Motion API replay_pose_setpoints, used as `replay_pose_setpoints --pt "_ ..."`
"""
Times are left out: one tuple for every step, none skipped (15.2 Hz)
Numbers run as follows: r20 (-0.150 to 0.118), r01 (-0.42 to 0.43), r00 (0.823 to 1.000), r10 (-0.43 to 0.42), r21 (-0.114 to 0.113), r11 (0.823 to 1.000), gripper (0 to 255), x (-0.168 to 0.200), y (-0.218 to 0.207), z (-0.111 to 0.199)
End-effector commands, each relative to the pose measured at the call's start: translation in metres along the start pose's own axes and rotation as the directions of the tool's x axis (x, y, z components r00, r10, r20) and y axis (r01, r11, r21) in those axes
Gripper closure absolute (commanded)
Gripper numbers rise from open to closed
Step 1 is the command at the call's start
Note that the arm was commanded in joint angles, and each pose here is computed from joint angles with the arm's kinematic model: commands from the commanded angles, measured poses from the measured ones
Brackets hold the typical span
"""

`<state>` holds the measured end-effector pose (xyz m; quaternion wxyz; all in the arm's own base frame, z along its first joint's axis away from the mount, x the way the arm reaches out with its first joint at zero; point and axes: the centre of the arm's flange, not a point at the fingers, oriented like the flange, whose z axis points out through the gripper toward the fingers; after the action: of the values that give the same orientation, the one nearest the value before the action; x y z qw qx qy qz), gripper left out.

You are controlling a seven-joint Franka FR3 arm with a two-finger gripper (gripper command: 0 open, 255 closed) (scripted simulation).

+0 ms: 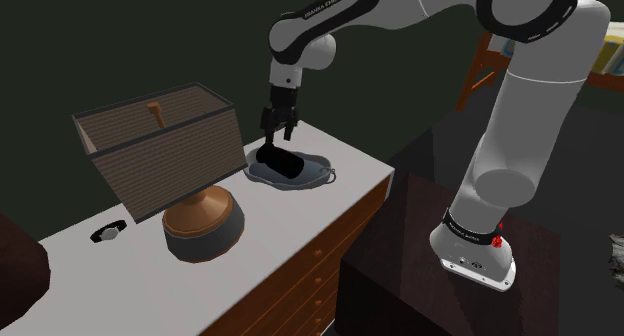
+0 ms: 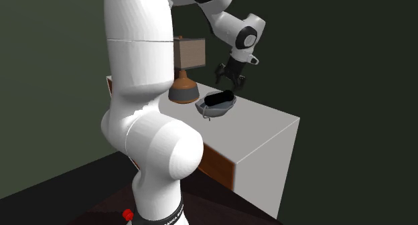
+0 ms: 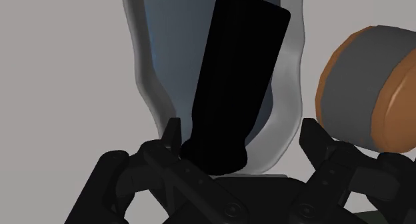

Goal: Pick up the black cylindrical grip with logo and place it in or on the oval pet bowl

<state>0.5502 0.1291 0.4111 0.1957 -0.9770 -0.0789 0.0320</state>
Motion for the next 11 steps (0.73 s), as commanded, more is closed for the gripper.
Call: replay_pose_setpoints --pt "-0.002 -0.002 1.0 0.003 0.024 1.0 0 0.009 0.007 0.016" --pt "-0.002 -0.002 1.0 0.003 0.024 1.0 0 0.009 0.007 0.021" --pt "-0.002 -0.002 1.0 0.003 0.024 1.0 0 0.009 0.007 0.026" --pt "-0.002 -0.002 1.0 0.003 0.024 1.0 0 0.009 0.006 0.032" --pt "-0.002 -0.002 1.0 0.003 0.024 1.0 0 0.009 0.006 0.037" --pt "-0.002 -0.002 1.0 0.003 0.024 1.0 0 0.009 0.006 0.042" --pt "-0.002 -0.002 1.0 0.003 0.024 1.0 0 0.009 0.006 0.048" --pt "-0.002 -0.002 1.0 0.003 0.024 1.0 0 0.009 0.006 0.051" --pt "-0.002 -0.002 1.0 0.003 0.024 1.0 0 0.009 0.006 0.051" --pt "-0.002 -0.002 1.0 0.003 0.024 1.0 0 0.009 0.006 0.051" --pt "-0.002 -0.002 1.0 0.003 0.024 1.0 0 0.009 0.006 0.051"
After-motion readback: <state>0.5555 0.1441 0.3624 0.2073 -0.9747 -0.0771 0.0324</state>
